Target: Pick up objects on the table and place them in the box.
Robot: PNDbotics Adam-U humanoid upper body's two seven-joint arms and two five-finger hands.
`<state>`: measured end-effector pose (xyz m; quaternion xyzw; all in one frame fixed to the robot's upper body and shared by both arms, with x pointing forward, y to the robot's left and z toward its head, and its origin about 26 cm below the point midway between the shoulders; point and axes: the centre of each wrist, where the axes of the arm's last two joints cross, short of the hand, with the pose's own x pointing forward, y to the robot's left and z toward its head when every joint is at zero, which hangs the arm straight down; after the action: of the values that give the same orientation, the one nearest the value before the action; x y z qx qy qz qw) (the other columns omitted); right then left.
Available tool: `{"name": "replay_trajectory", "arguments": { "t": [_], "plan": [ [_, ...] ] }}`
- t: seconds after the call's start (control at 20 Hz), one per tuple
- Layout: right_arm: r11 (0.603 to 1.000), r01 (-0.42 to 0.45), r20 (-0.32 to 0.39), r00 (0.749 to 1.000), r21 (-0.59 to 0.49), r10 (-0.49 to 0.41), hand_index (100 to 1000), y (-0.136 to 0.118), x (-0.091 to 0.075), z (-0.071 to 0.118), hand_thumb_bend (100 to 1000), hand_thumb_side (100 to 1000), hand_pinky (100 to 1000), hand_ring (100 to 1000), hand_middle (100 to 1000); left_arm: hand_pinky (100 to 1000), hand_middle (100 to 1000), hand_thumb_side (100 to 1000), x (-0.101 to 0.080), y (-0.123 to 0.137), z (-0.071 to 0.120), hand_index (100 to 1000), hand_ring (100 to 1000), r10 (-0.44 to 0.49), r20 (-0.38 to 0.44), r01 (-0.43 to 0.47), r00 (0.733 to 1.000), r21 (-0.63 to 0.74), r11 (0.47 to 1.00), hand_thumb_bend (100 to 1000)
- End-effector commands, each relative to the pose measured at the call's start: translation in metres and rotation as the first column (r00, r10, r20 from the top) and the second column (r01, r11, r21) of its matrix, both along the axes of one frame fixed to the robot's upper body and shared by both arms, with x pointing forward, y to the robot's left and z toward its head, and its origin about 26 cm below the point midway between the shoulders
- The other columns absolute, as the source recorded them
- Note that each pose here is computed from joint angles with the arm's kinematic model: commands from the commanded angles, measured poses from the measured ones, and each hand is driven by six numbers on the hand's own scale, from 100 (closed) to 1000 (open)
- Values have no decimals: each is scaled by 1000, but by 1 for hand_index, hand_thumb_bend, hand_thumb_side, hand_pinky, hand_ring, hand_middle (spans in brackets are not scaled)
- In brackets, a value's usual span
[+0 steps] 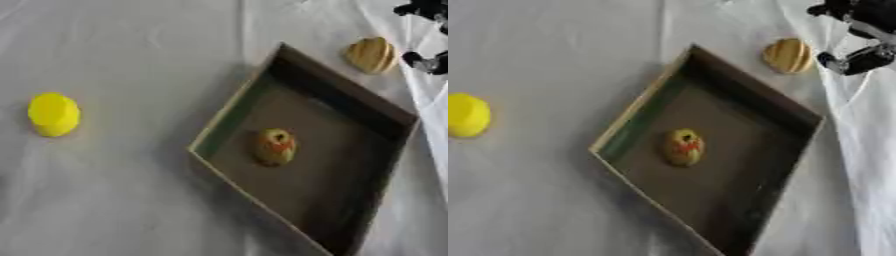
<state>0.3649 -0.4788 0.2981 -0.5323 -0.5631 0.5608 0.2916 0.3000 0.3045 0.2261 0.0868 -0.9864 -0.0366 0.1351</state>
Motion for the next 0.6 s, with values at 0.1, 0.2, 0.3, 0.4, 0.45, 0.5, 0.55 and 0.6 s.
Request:
{"name": "replay_trajectory", "arguments": {
  "t": [0.1,0.2,0.3,0.4,0.45,0.5,0.55,0.6],
  "plan": [
    [999,19,52,998,27,-21,987,-7,-7,22,100,164,968,1000,849,818,779,618,-2,-1,8,855,816,-4,30,4,1000,16,1000,100],
    [999,21,51,998,38,-23,987,-7,-7,23,100,181,969,1000,848,818,779,619,-2,-2,8,854,816,-3,32,3,999,13,1000,100],
    [999,19,46,999,42,-21,989,-6,-7,23,100,208,970,1000,851,818,778,620,-2,-2,8,853,816,-3,32,3,999,10,1000,100],
    [999,17,38,999,43,-18,989,-4,-6,22,100,219,971,1000,850,818,778,621,-2,-3,7,851,816,-3,32,3,999,8,1000,100],
    [999,15,35,999,44,-17,989,-4,-5,22,100,227,971,1000,851,818,778,621,-1,-3,7,850,816,-3,31,2,1000,6,1000,100],
    [999,12,31,999,42,-14,990,-3,-5,22,100,235,973,1000,852,818,777,621,-1,-3,7,850,816,-2,31,2,1000,4,1000,100],
    [999,10,26,1000,40,-11,992,-2,-4,22,100,244,974,1000,855,818,777,616,-1,-3,7,849,815,-2,31,2,1000,2,1000,100],
    [999,9,21,1000,39,-9,992,-1,-4,22,100,233,974,1000,856,818,777,622,-1,-3,7,849,815,-1,31,1,1000,2,1000,100]
  ]
}}
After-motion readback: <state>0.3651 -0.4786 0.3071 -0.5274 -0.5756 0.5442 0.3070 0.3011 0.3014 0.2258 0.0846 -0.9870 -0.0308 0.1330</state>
